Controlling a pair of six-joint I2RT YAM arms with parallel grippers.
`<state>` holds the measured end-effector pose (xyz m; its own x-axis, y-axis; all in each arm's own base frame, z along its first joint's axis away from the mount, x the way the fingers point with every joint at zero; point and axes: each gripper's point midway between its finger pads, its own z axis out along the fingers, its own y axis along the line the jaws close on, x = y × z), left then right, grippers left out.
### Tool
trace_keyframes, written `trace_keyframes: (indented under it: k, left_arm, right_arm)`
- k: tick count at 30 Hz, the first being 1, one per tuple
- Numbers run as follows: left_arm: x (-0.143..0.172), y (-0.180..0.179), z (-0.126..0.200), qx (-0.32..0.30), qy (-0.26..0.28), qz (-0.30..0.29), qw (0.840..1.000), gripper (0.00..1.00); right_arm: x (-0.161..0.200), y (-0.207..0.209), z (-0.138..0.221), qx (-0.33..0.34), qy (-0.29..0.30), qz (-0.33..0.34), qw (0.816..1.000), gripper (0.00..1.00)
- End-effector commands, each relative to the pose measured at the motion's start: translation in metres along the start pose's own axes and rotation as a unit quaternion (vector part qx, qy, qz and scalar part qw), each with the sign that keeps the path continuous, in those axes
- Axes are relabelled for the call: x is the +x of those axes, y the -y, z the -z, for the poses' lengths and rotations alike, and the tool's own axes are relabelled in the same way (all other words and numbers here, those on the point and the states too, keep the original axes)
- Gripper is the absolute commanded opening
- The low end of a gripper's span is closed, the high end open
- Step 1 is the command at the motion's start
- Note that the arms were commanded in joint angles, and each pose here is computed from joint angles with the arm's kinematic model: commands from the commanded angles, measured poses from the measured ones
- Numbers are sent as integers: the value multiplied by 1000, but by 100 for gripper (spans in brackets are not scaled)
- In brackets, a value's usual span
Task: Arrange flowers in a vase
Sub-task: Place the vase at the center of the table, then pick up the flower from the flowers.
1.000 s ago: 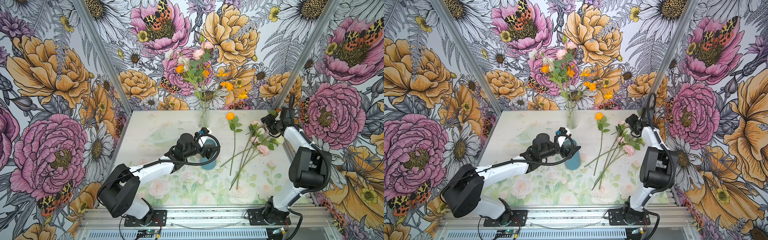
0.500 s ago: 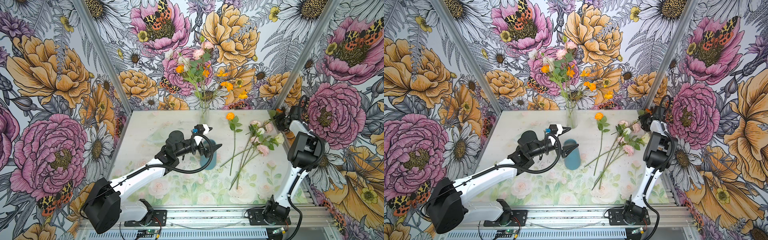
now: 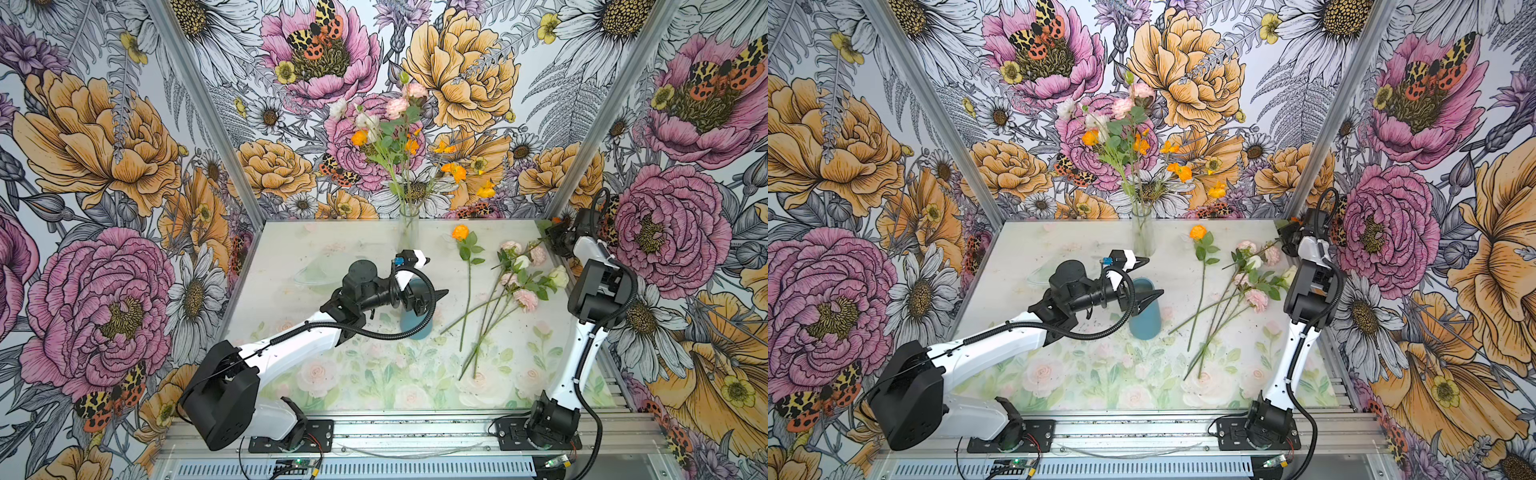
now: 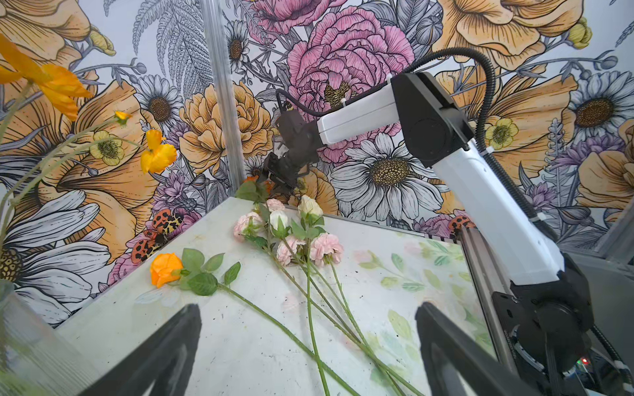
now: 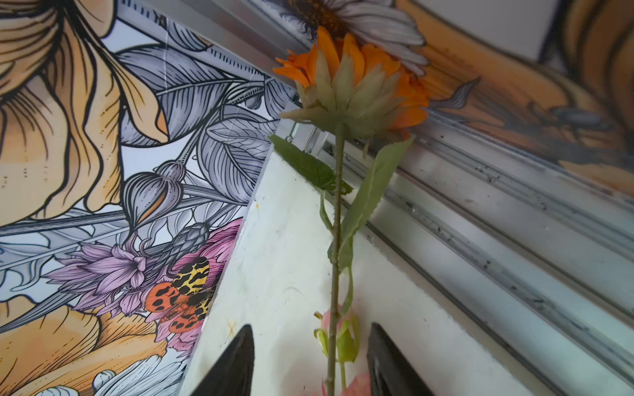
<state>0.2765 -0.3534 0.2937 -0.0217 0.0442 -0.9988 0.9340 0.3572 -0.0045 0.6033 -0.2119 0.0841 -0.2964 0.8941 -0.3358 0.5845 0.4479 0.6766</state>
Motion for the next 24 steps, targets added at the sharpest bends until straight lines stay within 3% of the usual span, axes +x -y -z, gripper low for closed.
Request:
trace_keyframes:
  k: [1,9,17,21,24]
  left_arm:
    - [-18,-5,-6,-8,25,-10,1000,99]
    - [-20,0,-16,20,30,-14,999,99]
    - [-35,6,-13,30,45,-27,998,99]
    - [-30,6,-14,28,41,-24,998,99]
    - [-30,10,-13,27,41,-22,999,99]
  right_arm:
    - [1,4,-13,5,0,9,1000,54]
    - [5,3,-35,-8,-13,3,1000,51]
    - [1,-6,-35,-18,-8,6,1000,15]
    - [-5,-19,-24,-26,0,19,999,2]
    - [-6,-33,-13,-36,4,31,999,0]
